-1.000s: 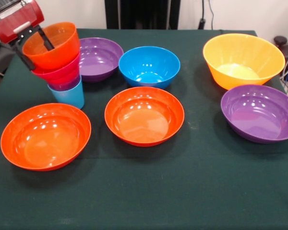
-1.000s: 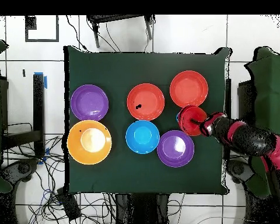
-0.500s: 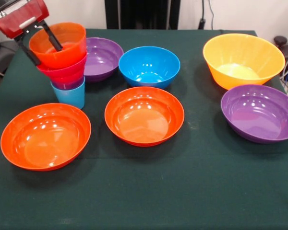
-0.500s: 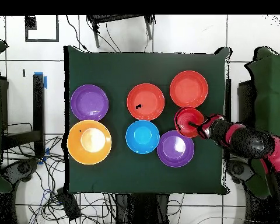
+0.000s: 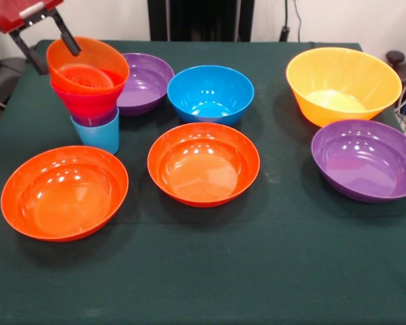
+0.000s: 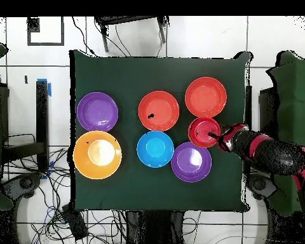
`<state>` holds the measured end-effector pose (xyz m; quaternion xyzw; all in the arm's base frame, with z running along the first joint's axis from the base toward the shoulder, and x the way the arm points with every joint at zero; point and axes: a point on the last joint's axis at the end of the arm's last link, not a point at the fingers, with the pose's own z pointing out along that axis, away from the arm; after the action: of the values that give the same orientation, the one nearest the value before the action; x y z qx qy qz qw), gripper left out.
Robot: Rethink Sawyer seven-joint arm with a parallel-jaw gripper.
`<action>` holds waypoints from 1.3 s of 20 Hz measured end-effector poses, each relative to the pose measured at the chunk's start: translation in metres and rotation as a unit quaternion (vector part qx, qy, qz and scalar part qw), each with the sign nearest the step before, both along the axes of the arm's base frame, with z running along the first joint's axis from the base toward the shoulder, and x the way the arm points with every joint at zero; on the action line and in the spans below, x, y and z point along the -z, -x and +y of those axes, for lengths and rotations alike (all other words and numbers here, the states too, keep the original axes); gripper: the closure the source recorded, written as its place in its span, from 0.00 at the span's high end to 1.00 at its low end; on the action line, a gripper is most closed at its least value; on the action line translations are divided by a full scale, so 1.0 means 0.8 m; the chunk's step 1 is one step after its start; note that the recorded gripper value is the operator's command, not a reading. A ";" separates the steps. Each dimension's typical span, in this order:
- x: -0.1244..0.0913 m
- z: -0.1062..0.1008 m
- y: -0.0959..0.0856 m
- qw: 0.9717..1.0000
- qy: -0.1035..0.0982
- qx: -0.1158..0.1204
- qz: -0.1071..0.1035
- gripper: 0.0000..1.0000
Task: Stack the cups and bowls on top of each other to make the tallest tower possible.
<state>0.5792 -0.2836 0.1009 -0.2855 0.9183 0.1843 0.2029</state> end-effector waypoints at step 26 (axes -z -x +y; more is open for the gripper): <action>-0.108 0.006 -0.007 0.999 0.005 -0.012 -0.031 1.00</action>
<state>0.5852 -0.2789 0.1869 -0.3032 0.9089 0.1731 0.2280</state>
